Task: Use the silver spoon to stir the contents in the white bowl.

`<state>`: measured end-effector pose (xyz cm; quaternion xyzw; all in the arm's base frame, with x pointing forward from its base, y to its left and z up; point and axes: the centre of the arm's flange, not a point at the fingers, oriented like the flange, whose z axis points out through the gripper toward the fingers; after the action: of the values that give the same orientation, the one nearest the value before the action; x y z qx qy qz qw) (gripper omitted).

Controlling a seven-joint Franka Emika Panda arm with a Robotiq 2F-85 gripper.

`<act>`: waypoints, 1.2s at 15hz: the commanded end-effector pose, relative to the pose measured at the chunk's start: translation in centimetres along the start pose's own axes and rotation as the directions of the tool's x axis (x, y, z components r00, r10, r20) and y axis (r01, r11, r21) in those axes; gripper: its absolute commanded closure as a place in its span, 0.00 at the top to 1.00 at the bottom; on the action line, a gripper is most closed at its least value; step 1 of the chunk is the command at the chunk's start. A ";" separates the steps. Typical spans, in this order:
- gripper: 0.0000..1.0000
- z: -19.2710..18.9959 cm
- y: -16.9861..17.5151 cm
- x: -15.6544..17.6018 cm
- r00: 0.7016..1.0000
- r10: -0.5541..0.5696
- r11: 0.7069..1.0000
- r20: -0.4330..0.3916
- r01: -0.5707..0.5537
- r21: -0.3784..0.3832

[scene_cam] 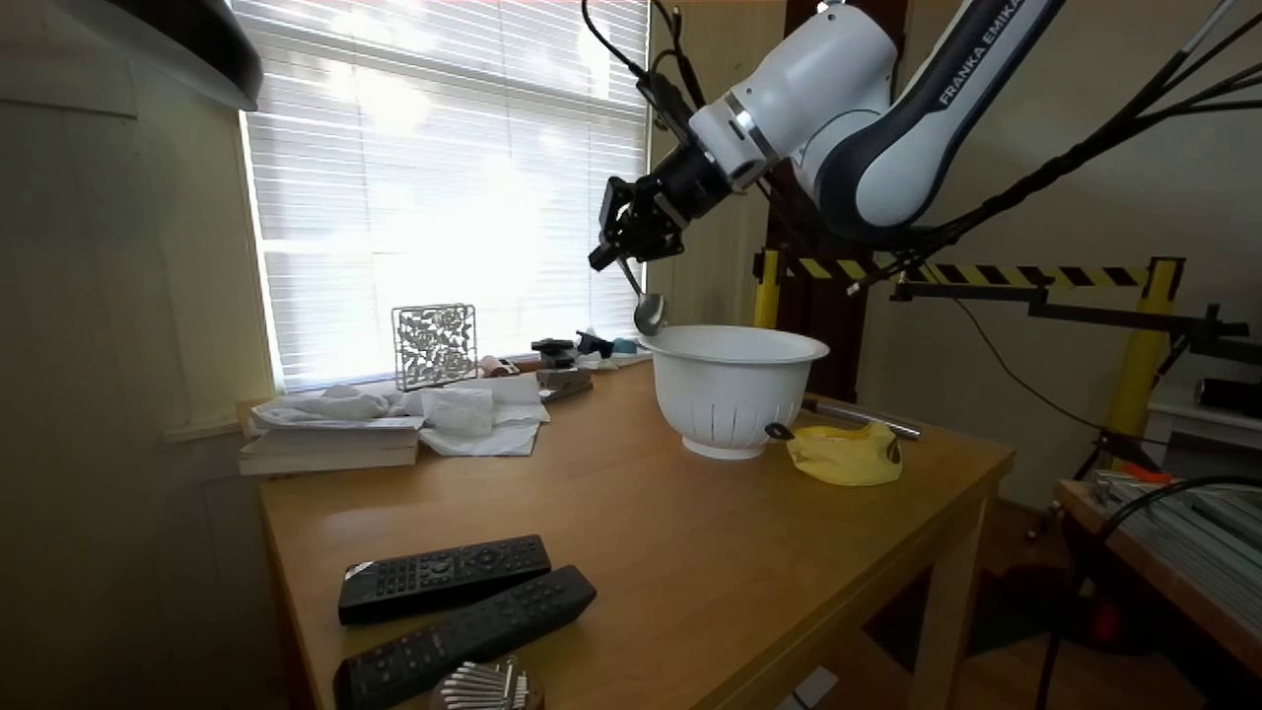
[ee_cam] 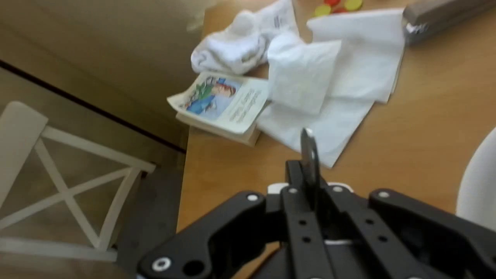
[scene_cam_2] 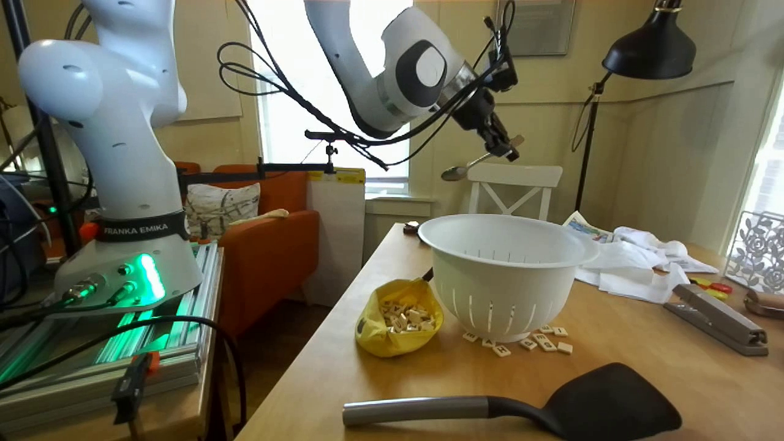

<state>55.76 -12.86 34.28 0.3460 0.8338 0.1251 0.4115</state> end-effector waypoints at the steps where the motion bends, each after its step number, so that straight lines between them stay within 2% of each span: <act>1: 0.02 2.1 -0.1 1.5 0.981 0.065 0.998 -0.185 -0.059 0.037; 3: 0.02 3.8 -0.6 4.7 0.955 0.117 0.991 -0.272 -0.094 0.096; 6: 0.02 6.3 -2.0 7.9 0.932 0.191 0.973 -0.307 -0.138 0.185; 7: 0.02 5.4 -1.6 10.3 0.945 0.149 0.983 -0.291 -0.110 0.147; 8: 0.04 5.8 -2.1 10.6 0.940 0.159 0.981 -0.301 -0.116 0.157; 13: 0.02 6.4 -2.8 11.2 0.943 0.155 0.981 -0.294 -0.113 0.155; 18: 0.02 9.2 -3.7 12.7 0.943 0.172 0.983 -0.287 -0.145 0.111</act>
<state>54.66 -8.42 21.52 0.4079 0.8662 0.1537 0.2442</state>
